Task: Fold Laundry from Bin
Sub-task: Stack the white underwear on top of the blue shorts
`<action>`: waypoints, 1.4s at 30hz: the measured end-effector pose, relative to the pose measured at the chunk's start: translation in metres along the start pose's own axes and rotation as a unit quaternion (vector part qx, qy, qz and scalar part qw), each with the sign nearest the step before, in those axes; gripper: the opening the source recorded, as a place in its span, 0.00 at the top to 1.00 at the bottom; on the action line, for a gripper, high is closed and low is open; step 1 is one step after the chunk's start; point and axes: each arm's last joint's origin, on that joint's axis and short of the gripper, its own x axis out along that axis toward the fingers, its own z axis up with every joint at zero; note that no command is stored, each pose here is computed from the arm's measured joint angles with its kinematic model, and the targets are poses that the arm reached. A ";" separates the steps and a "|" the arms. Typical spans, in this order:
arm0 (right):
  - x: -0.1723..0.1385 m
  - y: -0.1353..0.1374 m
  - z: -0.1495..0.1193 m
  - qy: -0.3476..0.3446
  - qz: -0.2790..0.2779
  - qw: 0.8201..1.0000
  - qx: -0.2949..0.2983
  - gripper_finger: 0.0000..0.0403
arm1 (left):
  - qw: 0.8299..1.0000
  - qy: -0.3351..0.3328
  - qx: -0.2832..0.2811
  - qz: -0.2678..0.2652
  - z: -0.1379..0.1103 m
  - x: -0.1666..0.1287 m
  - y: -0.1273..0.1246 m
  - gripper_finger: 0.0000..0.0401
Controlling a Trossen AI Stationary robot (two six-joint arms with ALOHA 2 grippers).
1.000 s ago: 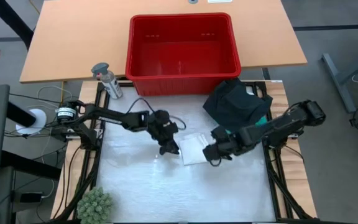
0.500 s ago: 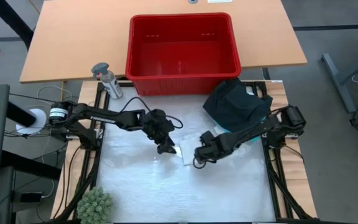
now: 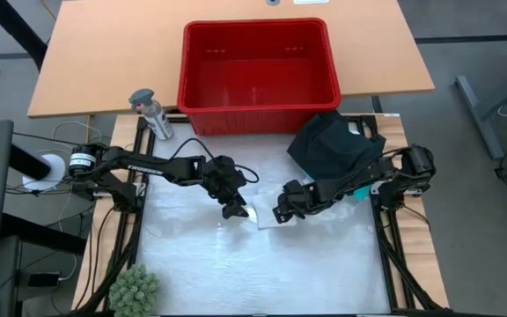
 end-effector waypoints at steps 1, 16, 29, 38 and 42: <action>0.000 0.000 0.000 0.000 0.000 1.000 -0.001 0.39 | 1.000 0.000 0.002 0.001 0.000 0.000 0.000 0.27; -0.027 0.035 0.017 -0.049 0.110 0.993 -0.013 0.92 | 1.000 -0.014 -0.023 -0.005 0.005 -0.004 0.003 0.27; -0.161 -0.030 0.063 -0.232 0.084 0.967 0.058 0.92 | 0.998 -0.052 -0.016 -0.038 0.017 -0.024 -0.004 0.27; -0.241 -0.098 0.073 -0.375 0.078 0.920 0.085 0.92 | 0.998 -0.065 -0.016 -0.021 0.018 -0.025 -0.002 0.27; -0.271 -0.114 0.077 -0.431 0.080 0.895 0.086 0.92 | 0.997 -0.076 -0.020 -0.006 0.020 -0.027 0.002 0.27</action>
